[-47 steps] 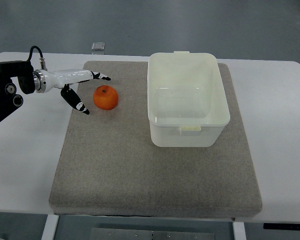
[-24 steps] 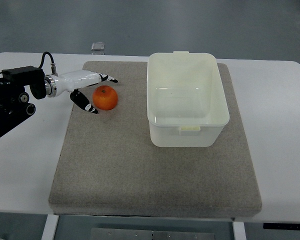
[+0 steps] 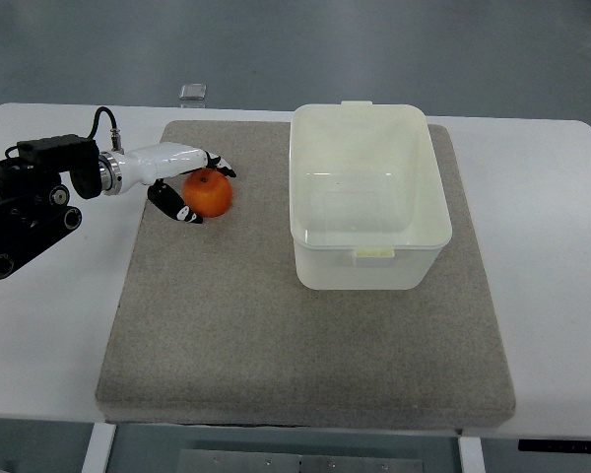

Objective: Put orange in box with left hand
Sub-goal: 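Close the left hand's fingers around the orange, then lift the orange with the left hand and carry it over the box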

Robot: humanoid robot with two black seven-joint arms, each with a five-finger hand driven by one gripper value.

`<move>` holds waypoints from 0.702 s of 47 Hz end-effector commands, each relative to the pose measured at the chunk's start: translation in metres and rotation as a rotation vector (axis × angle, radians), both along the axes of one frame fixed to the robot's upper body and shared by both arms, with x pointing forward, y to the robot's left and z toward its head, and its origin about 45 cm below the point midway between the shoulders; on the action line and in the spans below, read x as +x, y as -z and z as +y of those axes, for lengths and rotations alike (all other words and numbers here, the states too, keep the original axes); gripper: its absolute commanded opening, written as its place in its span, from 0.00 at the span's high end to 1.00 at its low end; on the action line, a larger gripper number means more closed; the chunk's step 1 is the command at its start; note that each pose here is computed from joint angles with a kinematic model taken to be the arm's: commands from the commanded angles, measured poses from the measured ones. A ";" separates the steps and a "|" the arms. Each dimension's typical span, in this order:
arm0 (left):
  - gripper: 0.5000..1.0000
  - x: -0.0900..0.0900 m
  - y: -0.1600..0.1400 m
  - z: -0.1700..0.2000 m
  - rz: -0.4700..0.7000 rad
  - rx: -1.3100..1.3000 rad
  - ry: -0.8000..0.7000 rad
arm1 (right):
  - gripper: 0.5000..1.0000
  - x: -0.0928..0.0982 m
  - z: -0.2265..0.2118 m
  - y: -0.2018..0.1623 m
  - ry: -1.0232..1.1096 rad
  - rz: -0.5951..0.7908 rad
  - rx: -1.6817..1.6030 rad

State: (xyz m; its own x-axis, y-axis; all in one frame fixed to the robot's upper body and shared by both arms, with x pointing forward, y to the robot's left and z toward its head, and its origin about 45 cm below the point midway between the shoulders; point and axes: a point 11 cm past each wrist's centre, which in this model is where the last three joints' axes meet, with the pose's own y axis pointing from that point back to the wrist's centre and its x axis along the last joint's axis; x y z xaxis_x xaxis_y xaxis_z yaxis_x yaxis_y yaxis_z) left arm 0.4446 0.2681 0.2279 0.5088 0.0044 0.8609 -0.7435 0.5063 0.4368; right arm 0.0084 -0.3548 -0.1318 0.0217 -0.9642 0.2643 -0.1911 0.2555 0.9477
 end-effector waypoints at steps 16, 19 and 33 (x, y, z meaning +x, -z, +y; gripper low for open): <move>1.00 0.008 -0.018 0.005 -0.036 0.018 -0.003 | 0.15 0.000 0.000 0.000 0.000 0.001 0.000; 1.00 0.013 -0.032 0.001 -0.060 0.019 0.008 | 0.15 0.000 0.000 0.000 0.000 0.001 0.000; 1.00 0.022 -0.095 -0.003 -0.116 0.035 0.053 | 0.15 0.000 0.000 0.000 0.000 0.001 0.000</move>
